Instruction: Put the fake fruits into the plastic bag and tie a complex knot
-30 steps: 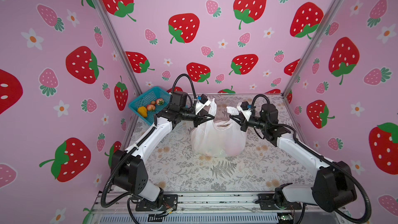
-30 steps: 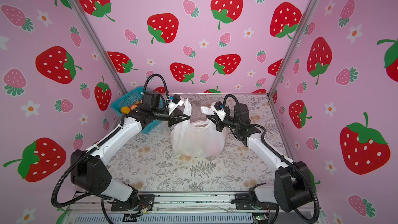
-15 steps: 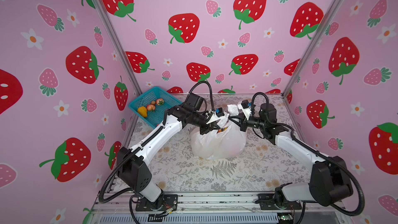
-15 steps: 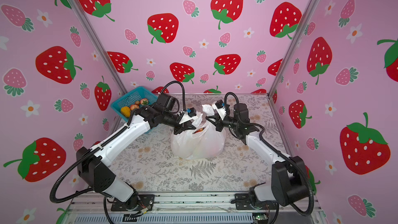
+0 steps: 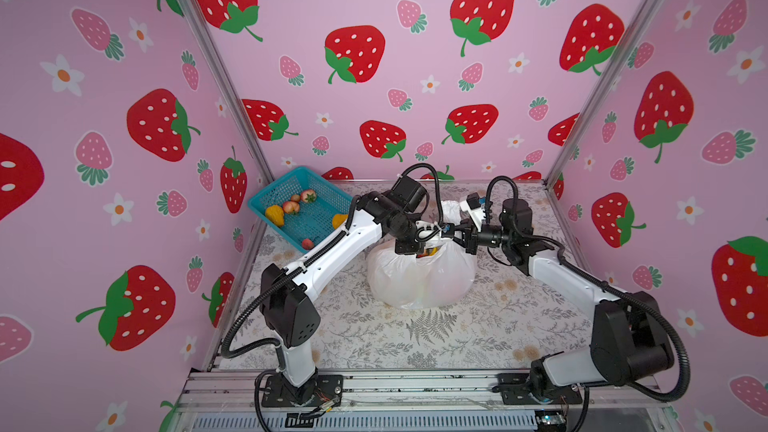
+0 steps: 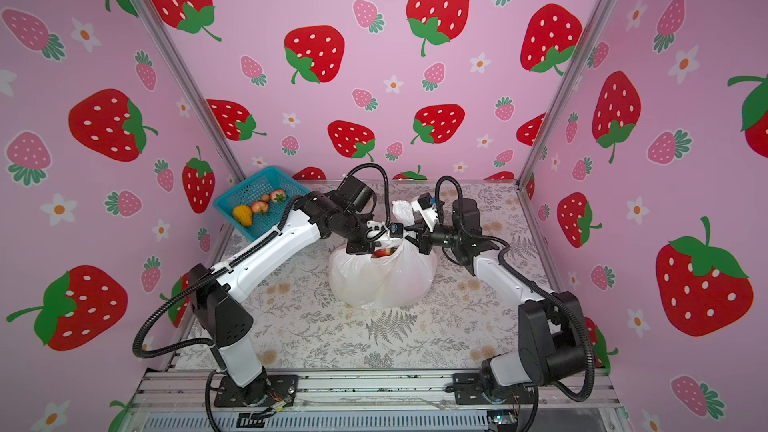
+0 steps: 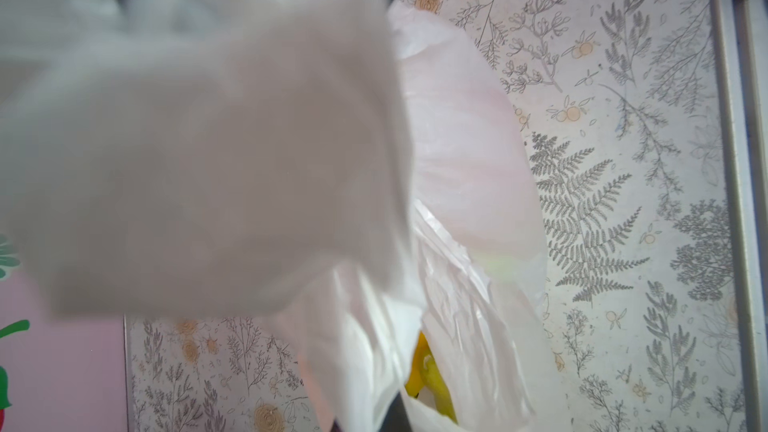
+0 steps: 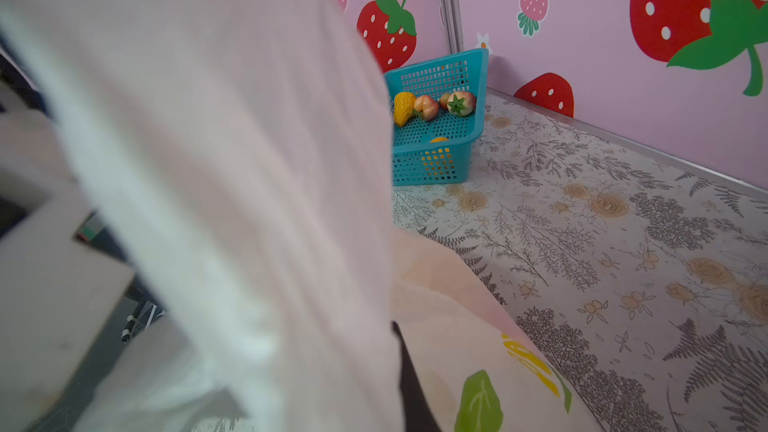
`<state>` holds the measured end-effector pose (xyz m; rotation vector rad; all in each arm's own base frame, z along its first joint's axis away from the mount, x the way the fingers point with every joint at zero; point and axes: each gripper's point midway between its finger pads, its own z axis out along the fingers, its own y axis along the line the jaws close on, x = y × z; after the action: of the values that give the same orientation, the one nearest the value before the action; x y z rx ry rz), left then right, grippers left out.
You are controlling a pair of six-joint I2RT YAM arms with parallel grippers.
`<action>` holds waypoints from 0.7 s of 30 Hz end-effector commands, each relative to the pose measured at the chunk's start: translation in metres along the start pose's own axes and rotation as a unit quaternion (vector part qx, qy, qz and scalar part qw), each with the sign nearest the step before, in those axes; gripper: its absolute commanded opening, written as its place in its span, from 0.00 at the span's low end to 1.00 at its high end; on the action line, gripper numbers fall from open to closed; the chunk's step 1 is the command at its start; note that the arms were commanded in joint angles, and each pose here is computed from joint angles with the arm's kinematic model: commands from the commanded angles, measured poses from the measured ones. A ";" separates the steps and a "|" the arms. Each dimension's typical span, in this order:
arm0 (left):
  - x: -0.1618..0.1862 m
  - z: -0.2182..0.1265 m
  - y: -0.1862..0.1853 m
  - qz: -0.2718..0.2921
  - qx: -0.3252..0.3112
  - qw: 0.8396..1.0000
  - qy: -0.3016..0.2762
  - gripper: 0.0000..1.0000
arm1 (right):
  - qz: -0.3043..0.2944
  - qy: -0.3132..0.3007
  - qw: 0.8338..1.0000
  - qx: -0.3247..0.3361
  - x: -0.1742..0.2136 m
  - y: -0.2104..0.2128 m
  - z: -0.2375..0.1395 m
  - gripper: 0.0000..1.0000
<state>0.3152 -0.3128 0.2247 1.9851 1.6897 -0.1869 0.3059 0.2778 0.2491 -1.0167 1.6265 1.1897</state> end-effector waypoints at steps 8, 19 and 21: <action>-0.008 -0.022 -0.012 -0.060 0.042 0.994 -0.083 0.29 | -0.019 -0.016 1.000 0.000 -0.009 0.002 -0.004 0.08; -0.011 -0.041 -0.007 -0.148 0.056 0.966 -0.202 0.57 | -0.020 -0.019 1.000 0.003 -0.008 0.002 -0.004 0.08; -0.013 -0.041 -0.007 -0.157 0.056 0.961 -0.220 0.59 | -0.019 -0.019 1.000 0.003 -0.008 0.001 -0.004 0.08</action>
<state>0.3035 -0.2940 0.2456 1.6425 1.7806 -0.6624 0.3083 0.2777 0.2525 -1.0061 1.6050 1.1813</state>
